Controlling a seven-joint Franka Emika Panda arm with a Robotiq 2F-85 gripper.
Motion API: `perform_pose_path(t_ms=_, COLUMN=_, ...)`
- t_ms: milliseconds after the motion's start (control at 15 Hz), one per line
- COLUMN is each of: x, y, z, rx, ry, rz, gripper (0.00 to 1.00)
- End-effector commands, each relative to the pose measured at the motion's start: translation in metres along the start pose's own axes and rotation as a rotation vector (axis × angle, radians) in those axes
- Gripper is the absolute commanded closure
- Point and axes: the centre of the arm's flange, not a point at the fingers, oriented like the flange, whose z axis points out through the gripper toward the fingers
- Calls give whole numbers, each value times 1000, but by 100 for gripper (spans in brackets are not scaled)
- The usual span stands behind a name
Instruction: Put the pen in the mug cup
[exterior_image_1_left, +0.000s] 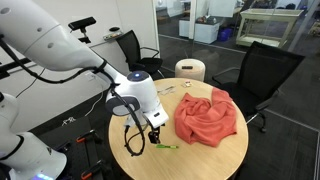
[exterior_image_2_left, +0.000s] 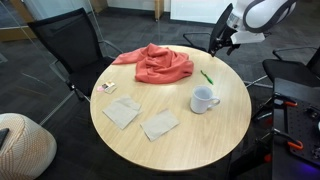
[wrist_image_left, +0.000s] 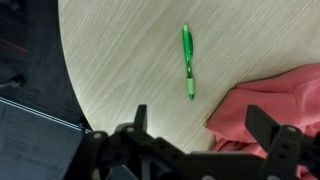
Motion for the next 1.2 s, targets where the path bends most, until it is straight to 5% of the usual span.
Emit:
perform_pose_path(t_ms=0, x=27, y=-4, z=25, rx=-23, ry=-35, rz=23, gripper=0)
perform_pose_path(t_ms=1133, x=61, y=-31, z=129, rx=-43, ry=-122, rz=-67, gripper=0)
